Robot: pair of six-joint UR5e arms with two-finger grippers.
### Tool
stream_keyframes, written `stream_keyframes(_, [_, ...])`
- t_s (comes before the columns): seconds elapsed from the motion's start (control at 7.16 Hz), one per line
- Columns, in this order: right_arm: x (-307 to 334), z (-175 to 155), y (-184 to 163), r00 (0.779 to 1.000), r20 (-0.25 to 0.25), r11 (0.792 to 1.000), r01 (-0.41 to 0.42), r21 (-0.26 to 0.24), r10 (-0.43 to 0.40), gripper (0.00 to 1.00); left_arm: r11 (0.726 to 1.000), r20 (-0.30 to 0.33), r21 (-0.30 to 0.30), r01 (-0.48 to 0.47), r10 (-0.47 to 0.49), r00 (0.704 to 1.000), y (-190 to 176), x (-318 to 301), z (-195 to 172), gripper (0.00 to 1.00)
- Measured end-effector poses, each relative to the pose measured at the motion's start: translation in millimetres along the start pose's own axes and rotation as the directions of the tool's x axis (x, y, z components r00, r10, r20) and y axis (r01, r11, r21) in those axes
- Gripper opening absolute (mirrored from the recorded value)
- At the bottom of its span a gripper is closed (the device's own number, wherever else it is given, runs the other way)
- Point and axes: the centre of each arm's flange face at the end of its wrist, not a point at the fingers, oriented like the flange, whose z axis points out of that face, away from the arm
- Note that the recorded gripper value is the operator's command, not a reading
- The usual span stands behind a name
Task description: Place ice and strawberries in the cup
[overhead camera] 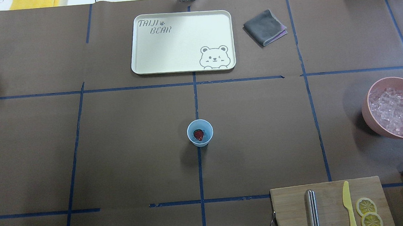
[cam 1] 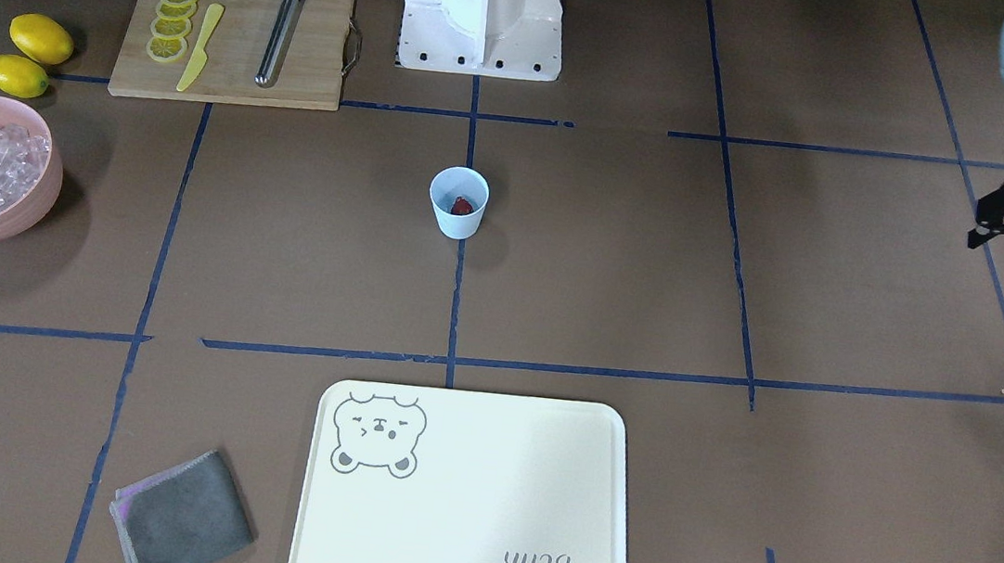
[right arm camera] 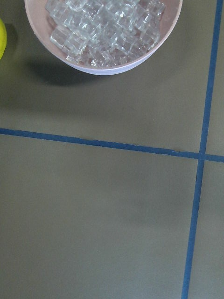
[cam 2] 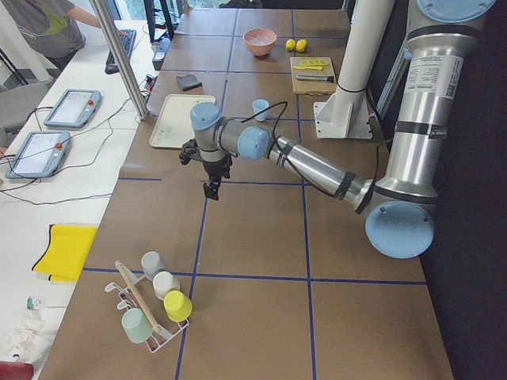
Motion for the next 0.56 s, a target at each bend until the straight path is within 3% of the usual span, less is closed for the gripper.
stream_keyframes(0.28, [-0.2,-0.2,-0.1,1.000,0.000,1.000,0.000,0.000,0.000,0.99,0.999,0.011,0.000,0.039,-0.039,0.999,50.2,-93.8,-6.0,1.00])
stream_keyframes(0.56, [-0.7,-0.6,-0.4,1.000,0.001,1.000,0.001,0.002,-0.001,0.99,0.998,-0.024,0.004,0.070,-0.070,0.997,98.5,-134.3,-4.1,1.00])
